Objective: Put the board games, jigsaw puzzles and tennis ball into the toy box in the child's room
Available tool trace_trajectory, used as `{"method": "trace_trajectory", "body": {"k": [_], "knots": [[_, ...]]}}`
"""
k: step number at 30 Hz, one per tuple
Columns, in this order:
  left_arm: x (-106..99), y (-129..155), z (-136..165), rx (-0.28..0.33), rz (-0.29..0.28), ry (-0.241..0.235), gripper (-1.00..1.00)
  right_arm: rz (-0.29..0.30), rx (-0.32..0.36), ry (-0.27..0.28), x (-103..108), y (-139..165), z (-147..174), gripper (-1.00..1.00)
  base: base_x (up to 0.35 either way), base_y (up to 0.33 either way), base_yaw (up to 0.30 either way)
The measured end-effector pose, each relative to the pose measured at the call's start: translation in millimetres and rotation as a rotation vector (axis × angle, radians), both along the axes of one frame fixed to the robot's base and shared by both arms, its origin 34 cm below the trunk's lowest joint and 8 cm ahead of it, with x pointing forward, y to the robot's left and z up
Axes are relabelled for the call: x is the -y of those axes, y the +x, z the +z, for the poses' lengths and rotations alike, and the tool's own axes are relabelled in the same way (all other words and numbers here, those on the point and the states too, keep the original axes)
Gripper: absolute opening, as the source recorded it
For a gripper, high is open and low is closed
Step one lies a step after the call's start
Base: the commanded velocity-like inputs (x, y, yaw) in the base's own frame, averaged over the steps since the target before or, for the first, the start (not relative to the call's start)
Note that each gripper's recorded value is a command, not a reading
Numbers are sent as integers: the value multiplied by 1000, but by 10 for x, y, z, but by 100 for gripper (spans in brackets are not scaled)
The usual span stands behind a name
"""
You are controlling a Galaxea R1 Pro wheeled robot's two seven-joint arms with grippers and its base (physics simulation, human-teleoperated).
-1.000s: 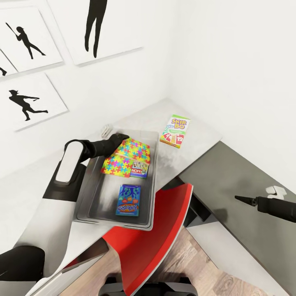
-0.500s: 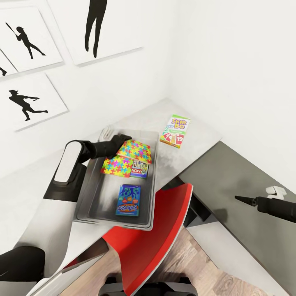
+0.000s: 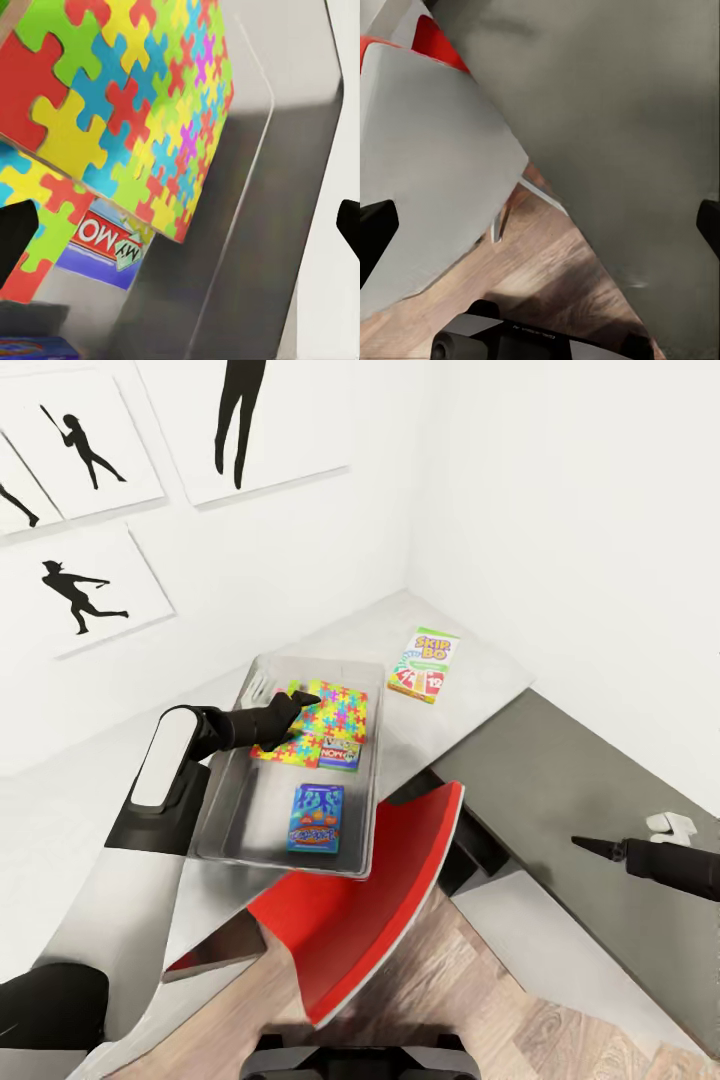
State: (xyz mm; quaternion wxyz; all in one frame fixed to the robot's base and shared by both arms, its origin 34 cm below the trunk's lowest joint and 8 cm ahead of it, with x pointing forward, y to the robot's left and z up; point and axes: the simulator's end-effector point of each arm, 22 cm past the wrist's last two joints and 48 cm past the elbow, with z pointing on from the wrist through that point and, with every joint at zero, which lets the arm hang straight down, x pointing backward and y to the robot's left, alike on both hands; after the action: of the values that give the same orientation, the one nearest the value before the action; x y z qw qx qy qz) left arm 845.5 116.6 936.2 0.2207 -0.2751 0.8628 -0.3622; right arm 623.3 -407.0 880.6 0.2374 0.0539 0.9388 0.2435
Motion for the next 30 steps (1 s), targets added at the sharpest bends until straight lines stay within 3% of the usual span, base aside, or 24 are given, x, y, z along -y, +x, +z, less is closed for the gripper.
{"method": "trace_trajectory", "body": {"k": [8, 16, 30], "knots": [[-7, 3, 8, 1, 2, -1, 100, 0, 0, 0, -1, -2, 0, 100, -291, 0, 0], [7, 13, 65, 13, 1, -11, 100, 0, 1, -1, 4, -3, 5, 100, -86, 0, 0], [85, 108, 528, 112, -13, -60, 100, 0, 2, -1, 4, -2, 6, 100, -12, 0, 0]]}}
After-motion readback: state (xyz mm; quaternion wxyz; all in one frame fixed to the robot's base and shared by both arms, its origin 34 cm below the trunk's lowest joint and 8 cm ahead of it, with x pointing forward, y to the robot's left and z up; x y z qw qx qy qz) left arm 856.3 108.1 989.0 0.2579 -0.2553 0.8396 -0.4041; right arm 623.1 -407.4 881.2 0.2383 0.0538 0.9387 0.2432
